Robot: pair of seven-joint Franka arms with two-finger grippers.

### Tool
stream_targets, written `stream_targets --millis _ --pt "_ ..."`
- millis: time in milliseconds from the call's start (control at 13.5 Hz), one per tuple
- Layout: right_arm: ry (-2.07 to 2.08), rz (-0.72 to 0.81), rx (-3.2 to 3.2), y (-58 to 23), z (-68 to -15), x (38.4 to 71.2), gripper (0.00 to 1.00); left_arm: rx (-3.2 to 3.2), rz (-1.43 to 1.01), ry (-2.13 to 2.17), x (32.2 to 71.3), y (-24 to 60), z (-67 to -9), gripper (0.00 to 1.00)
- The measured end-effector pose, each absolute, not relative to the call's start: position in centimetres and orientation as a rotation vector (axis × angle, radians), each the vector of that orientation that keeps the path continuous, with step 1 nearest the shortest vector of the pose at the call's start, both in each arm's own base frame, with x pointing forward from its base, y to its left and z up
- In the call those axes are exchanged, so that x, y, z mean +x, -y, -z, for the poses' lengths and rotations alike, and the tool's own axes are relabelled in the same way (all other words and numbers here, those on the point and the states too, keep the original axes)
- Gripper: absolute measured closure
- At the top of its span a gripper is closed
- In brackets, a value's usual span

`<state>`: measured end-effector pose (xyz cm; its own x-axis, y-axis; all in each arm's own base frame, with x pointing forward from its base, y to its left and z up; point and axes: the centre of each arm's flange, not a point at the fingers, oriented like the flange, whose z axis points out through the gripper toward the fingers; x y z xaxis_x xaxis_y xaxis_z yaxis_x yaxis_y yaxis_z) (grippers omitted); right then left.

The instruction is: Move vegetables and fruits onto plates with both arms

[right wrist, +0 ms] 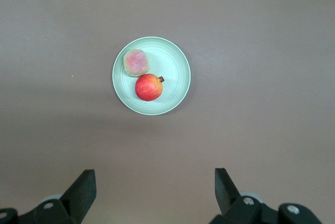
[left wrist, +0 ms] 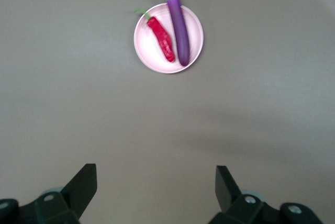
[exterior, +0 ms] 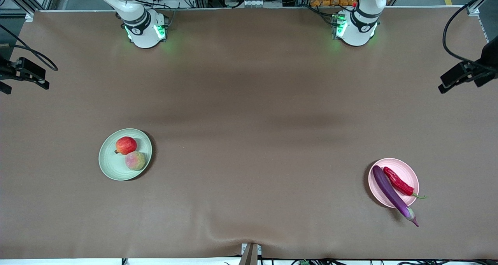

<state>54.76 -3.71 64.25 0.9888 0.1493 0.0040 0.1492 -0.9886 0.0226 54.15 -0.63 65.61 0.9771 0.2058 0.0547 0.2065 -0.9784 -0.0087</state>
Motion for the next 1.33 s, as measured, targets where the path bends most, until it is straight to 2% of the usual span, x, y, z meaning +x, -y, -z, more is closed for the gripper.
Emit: stream_targets --millis 1331 --pt "-0.233 0.028 3.113 3.7 -64.0 54.6 0.00 -3.130 0.024 0.225 52.6 4.2 -66.0 0.00"
